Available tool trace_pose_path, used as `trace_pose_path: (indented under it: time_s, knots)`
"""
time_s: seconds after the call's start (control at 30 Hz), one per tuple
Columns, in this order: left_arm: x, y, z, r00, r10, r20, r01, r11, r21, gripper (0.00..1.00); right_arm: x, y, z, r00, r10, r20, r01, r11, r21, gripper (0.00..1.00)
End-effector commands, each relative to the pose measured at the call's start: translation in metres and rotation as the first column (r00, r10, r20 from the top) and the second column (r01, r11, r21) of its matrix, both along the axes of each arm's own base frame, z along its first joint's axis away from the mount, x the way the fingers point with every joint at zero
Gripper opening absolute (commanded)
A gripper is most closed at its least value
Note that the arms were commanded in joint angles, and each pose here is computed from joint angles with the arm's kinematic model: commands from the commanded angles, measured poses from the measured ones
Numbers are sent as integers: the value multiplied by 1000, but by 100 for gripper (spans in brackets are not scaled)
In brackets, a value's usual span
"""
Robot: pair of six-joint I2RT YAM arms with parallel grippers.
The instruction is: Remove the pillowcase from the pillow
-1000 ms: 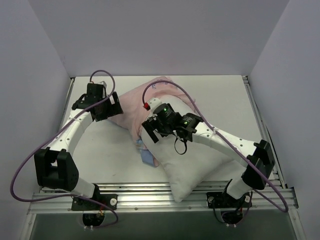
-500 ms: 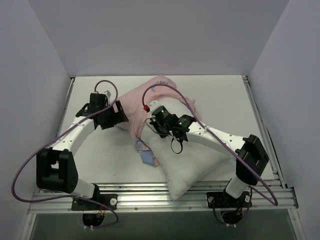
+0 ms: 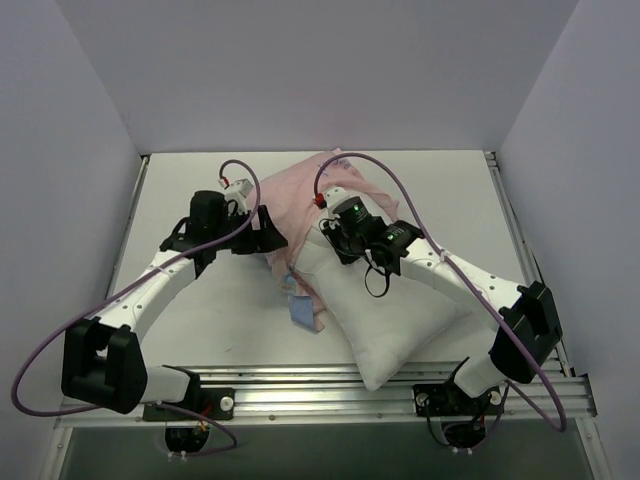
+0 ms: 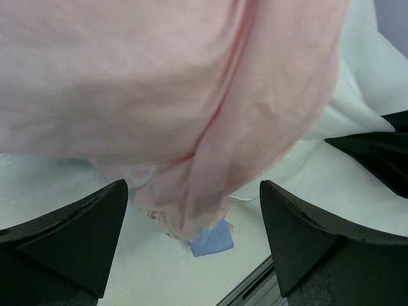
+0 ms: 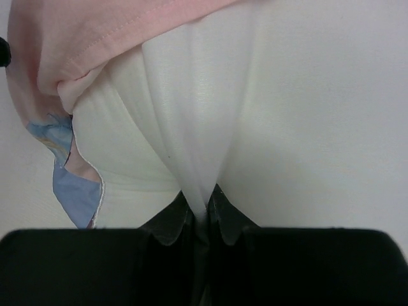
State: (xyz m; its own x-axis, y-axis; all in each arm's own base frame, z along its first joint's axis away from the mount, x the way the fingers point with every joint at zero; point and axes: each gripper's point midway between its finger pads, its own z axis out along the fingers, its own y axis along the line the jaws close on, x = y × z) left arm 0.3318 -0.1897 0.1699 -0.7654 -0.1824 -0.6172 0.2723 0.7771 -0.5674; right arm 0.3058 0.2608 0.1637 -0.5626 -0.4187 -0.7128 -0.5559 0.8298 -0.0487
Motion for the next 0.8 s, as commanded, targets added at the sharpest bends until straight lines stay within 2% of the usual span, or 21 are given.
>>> trace_pose_path:
  time_s: [0.0,0.17,0.27,0.37,0.4,0.43,0.5,0.53,0.57,0.67,0.77]
  knots:
    - [1,-21,27,984,-99,149,102,995,-10,92,-5,-11,10,1000,9,2,-9,1000,-10,0]
    - [-1,-40,10,981,-150,123,138,986,95,88,-6,-7,18,1000,29,8,-29,999,17,0]
    - [10,-36,-1,989,-89,118,71,986,149,78,-7,-7,26,999,39,15,-39,999,27,0]
    - [28,-18,-5,990,30,141,-60,976,211,50,-13,-5,35,998,66,20,-67,996,54,0]
    - [32,-14,-4,987,61,148,-93,970,224,29,-18,-4,37,996,87,10,-87,994,65,0]
    - [38,-9,-2,983,104,153,-138,962,234,20,-22,-5,46,995,101,21,-102,992,80,0]
    - [52,22,-3,947,259,189,-308,899,311,3,-31,-6,58,992,128,23,-129,987,100,0]
    - [54,35,-3,926,330,182,-374,868,327,2,-36,-10,71,990,131,46,-136,983,123,0]
    - [61,61,-2,880,425,213,-475,803,360,2,-40,-11,80,988,141,55,-147,979,144,0]
    - [65,106,-3,776,595,210,-628,694,352,2,-54,-27,109,980,172,104,-189,965,181,0]
    - [72,134,-4,694,692,195,-714,629,307,2,-69,-45,117,981,173,88,-187,967,175,0]
